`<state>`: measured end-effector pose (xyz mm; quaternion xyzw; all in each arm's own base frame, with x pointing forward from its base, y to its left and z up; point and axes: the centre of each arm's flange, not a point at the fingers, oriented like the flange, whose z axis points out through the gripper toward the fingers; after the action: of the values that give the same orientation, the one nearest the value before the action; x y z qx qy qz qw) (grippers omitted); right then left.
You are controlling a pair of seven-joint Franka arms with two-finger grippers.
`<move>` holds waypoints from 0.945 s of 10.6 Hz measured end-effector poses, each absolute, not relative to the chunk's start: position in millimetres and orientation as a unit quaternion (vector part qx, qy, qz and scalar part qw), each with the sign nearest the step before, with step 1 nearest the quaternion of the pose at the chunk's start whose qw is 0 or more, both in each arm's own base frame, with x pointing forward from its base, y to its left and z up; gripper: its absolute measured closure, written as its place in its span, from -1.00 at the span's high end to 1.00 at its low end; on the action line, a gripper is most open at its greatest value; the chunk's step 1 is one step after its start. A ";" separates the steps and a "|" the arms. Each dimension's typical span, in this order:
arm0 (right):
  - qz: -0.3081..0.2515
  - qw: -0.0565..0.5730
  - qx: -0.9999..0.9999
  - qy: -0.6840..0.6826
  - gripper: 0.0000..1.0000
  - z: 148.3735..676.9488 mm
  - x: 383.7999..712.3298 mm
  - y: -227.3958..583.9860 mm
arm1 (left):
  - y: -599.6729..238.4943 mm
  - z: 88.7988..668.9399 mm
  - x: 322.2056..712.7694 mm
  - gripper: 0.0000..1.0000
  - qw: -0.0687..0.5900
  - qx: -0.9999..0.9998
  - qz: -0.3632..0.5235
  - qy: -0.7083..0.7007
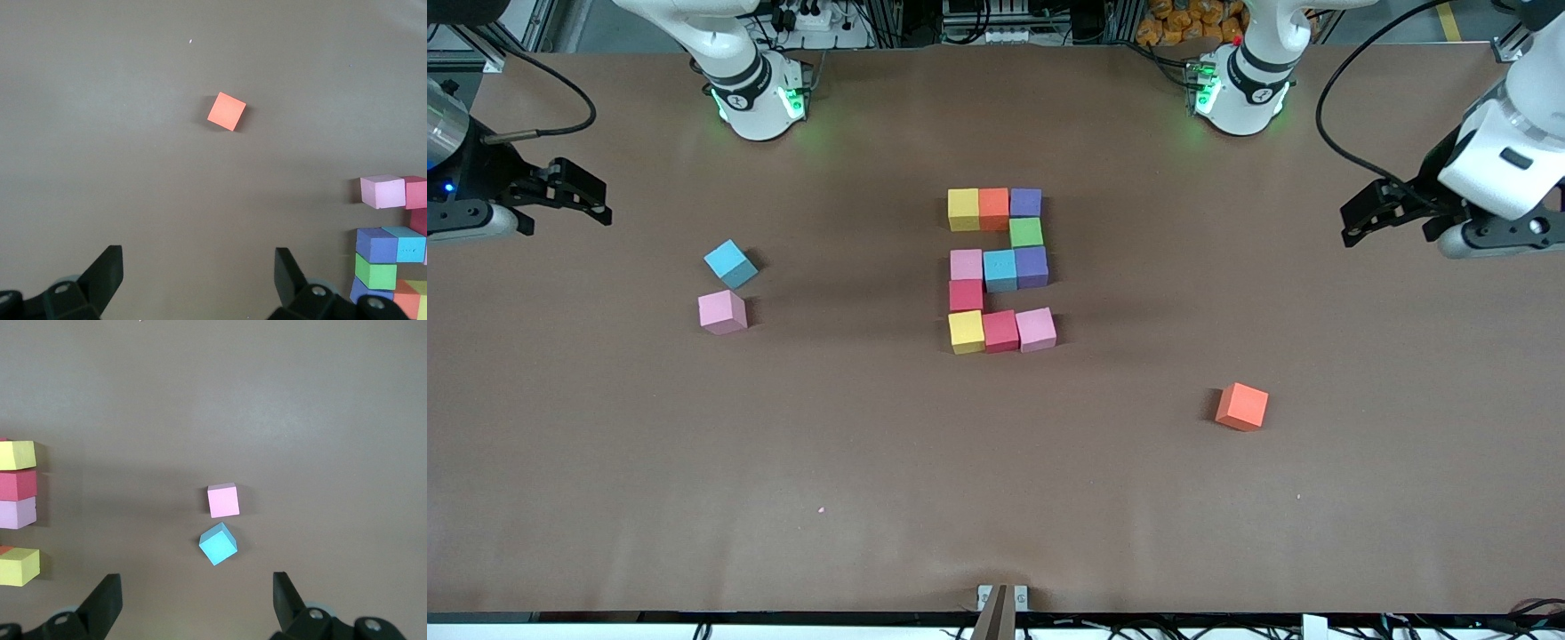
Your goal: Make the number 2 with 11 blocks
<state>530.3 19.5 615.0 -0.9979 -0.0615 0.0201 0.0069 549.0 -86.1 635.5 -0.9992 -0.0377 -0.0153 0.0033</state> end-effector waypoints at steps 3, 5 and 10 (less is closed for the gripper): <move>0.021 0.007 -0.998 -0.062 1.00 613.9 530.9 19.7 | -82.1 638.3 547.0 1.00 0.004 -0.999 -0.016 -0.041; 0.022 0.007 -0.998 -0.062 1.00 613.3 531.2 20.0 | -80.5 638.2 547.2 1.00 0.004 -0.999 -0.015 -0.043; 0.023 0.007 -0.998 -0.062 1.00 612.1 531.8 20.0 | -80.5 634.4 547.4 1.00 0.005 -0.999 -0.009 -0.043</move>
<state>531.8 20.0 612.1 -0.9978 -0.0620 0.0227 0.0071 547.4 -80.5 634.4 -0.9990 -0.0426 -0.0089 0.0047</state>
